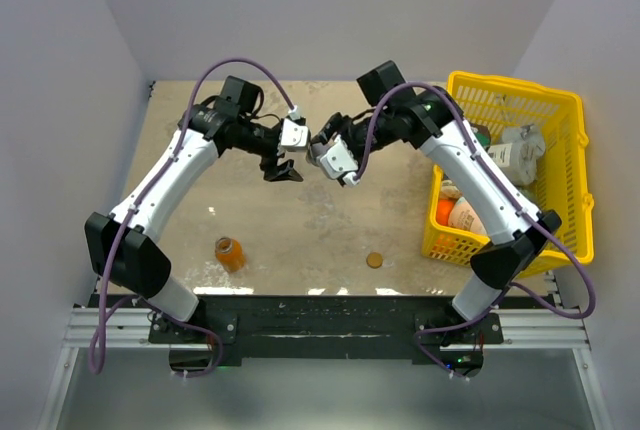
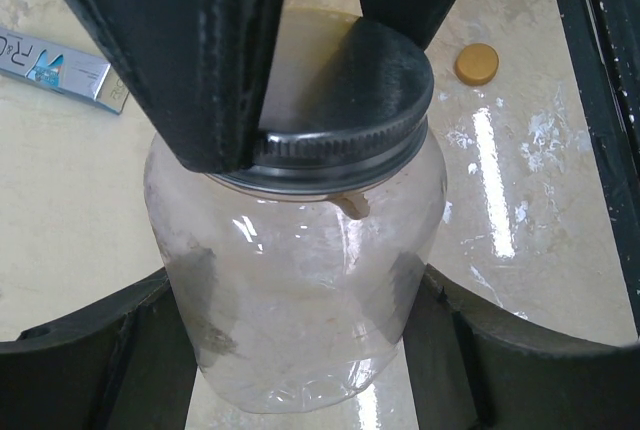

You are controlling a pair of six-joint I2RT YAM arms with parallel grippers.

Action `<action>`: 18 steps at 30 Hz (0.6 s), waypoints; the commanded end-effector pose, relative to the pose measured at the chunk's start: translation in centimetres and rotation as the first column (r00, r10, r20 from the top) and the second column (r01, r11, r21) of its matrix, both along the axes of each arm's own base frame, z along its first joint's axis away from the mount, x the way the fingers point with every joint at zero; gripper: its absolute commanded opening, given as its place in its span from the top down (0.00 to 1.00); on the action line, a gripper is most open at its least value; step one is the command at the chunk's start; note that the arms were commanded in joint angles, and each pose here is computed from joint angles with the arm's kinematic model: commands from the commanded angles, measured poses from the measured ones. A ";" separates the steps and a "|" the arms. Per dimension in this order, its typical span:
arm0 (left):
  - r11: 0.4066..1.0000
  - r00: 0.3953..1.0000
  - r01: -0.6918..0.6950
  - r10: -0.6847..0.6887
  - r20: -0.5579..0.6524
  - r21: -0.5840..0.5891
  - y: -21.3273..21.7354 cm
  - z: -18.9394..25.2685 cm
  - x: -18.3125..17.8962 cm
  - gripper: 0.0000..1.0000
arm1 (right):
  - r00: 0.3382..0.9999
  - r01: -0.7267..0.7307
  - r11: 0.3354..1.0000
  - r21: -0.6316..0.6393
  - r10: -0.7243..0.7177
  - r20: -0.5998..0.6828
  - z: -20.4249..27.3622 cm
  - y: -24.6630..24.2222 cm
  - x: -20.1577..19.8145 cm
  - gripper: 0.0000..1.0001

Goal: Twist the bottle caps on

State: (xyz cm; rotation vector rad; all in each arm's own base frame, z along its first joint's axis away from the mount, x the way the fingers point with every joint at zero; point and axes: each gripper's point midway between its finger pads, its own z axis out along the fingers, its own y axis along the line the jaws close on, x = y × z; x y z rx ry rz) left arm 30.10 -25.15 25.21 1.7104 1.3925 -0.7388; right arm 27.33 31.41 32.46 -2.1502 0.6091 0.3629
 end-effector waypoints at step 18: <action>0.895 0.842 -0.374 0.438 0.316 -0.243 1.5 7.9 7.6 1.00 | 0.692 0.509 0.860 -0.045 -0.440 -0.572 -3.9 4.2 4.3 1.00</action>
